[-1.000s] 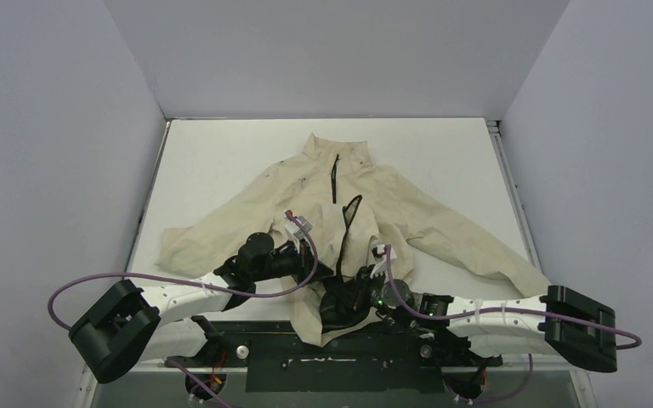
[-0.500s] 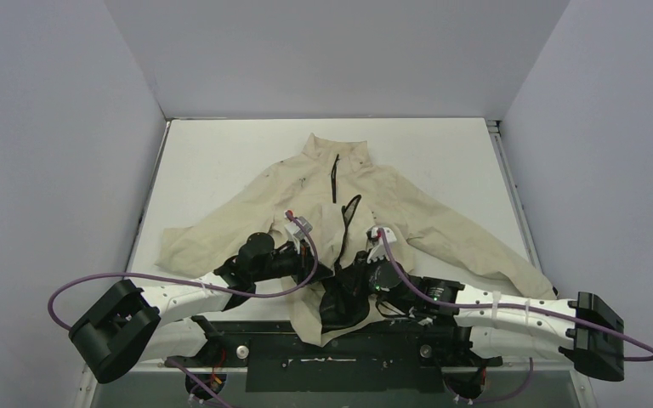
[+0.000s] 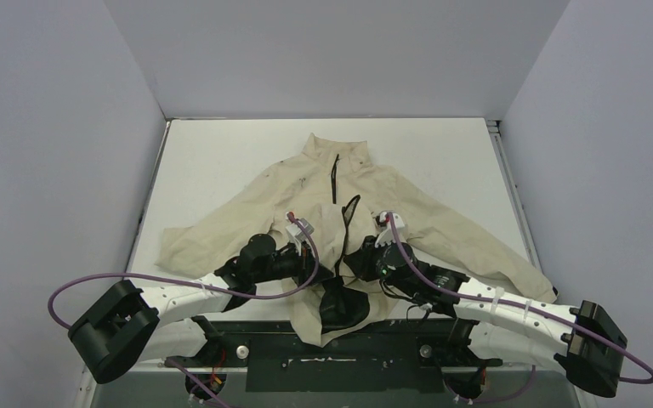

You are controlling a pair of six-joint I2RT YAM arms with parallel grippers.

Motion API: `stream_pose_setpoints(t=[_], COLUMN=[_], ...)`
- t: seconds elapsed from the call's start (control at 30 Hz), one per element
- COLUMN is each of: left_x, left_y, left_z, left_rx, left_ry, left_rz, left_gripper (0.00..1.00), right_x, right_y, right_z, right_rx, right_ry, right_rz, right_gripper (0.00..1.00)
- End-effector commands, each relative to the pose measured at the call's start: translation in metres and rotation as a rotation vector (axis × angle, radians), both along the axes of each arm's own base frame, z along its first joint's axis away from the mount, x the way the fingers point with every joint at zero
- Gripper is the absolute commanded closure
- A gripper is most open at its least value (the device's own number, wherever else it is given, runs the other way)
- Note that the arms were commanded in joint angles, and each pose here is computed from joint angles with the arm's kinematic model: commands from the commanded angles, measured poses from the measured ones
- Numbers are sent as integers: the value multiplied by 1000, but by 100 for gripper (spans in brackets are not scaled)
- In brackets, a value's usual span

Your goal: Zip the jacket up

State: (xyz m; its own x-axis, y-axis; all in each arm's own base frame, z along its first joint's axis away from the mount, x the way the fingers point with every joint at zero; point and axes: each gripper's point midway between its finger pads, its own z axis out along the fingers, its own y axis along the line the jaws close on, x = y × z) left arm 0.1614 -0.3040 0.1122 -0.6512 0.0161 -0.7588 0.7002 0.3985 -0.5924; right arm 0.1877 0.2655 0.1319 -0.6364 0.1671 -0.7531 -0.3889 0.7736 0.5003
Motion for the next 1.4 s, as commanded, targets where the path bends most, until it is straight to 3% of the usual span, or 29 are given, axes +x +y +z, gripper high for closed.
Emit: stream_pose_setpoints(t=[0.0,1.37], left_x=[-6,-27], left_y=[-7,-12], left_z=[9,-7], left_rx=[-15,17], left_ry=[-26,6], left_rz=[-46,-82], left_gripper=[100,100], right_x=[18,96], right_y=[9,-40], right_z=[50,124], right_rx=[131,122], right_ry=[-115,-291], right_rz=[-24,-172], right_gripper=[100,100])
